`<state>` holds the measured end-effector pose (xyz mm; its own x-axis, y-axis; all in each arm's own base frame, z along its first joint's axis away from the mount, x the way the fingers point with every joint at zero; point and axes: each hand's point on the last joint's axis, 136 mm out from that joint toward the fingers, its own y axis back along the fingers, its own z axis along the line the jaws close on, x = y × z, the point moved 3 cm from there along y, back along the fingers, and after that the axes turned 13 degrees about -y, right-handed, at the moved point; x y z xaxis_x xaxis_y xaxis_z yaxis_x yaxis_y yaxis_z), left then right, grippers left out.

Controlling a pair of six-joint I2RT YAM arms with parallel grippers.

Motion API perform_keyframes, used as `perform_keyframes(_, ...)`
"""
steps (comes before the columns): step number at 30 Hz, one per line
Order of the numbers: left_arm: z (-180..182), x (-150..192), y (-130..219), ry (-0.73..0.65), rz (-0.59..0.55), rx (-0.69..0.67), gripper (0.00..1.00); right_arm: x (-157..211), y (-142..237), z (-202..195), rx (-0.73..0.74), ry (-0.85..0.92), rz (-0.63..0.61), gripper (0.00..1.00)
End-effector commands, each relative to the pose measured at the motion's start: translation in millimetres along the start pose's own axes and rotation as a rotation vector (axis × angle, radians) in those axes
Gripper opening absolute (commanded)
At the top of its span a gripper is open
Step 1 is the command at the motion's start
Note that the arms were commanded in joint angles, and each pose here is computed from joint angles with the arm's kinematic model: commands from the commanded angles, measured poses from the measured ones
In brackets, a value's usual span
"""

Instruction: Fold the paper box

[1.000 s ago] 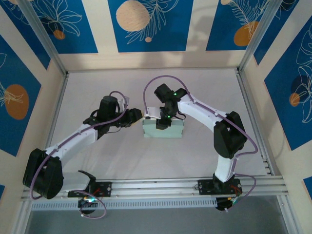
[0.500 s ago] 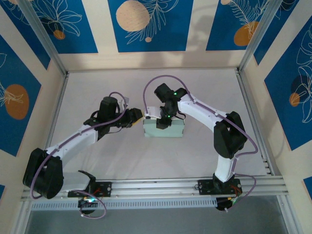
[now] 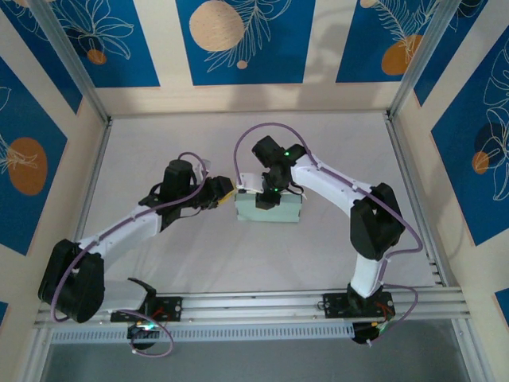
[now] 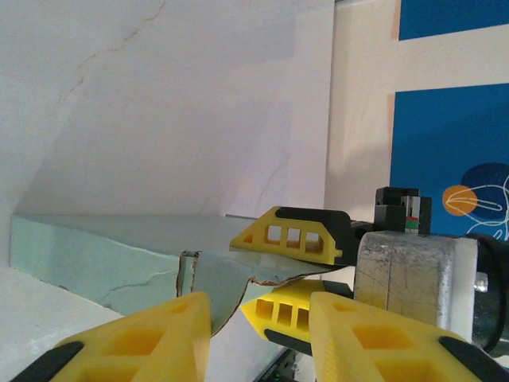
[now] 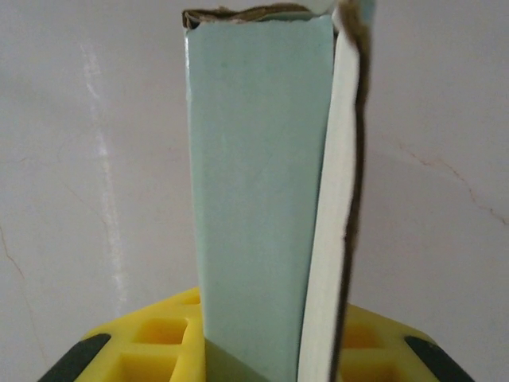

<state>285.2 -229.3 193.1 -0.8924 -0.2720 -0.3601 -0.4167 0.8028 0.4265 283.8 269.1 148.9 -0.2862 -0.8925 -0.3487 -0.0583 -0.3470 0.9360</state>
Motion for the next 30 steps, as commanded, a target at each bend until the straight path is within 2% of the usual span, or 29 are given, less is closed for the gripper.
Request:
perform_keyframes(1,3,5,-10,0.04,0.0,0.006,0.37,-3,0,8,0.017,0.033,-0.013,0.07)
perform_keyframes(13,12,0,-6,0.075,-0.04,-0.033,0.25,-2,-4,8,0.027,0.026,-0.014,0.06)
perform_keyframes(30,22,8,-10,0.029,0.0,-0.06,0.25,-2,-7,13,0.014,0.021,-0.011,0.06)
